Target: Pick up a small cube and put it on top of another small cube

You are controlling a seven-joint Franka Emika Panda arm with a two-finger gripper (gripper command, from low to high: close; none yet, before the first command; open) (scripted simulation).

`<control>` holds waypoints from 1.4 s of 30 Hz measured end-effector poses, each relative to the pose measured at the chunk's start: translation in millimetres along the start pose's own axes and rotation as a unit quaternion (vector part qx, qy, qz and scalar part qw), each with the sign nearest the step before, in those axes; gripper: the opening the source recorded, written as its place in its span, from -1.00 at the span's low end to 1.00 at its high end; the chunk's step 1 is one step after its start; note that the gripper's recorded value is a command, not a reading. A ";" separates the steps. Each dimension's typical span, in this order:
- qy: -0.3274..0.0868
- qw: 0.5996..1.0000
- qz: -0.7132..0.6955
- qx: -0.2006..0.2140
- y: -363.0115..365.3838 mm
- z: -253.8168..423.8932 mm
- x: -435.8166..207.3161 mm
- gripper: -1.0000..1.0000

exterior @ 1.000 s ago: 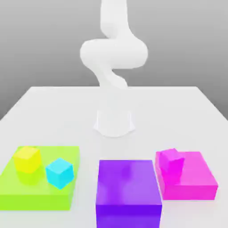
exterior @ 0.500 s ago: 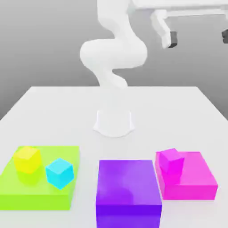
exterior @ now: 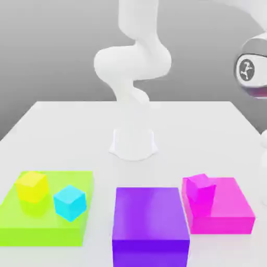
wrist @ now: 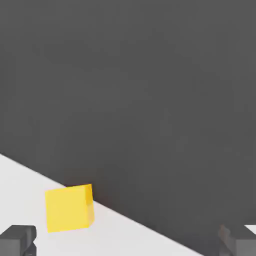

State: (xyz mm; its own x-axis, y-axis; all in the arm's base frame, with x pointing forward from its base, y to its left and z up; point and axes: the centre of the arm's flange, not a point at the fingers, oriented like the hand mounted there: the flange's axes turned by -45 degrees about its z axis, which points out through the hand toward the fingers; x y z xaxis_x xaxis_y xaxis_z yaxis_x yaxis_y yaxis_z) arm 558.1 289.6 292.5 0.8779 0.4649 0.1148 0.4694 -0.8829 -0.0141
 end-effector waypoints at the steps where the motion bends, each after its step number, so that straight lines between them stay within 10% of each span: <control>1: -0.011 1.000 -0.008 0.000 -8.9 17.9 -0.1 0.00; 8: -0.057 0.997 -0.043 -0.004 -47.9 141.6 -12.4 0.00; 9: -0.057 0.997 -0.043 -0.004 -48.1 155.5 -14.5 -1.00; 27: -0.057 0.982 -0.178 0.013 -32.7 37.6 -60.6 -1.00; 42: -0.053 0.884 -0.464 0.025 -8.0 -41.7 -213.3 -1.00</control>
State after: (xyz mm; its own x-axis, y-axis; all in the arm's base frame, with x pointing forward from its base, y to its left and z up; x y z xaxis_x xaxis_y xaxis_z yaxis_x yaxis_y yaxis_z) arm 363.1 194.8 309.6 0.1152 0.9933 0.0069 0.9933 -0.1151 -0.0074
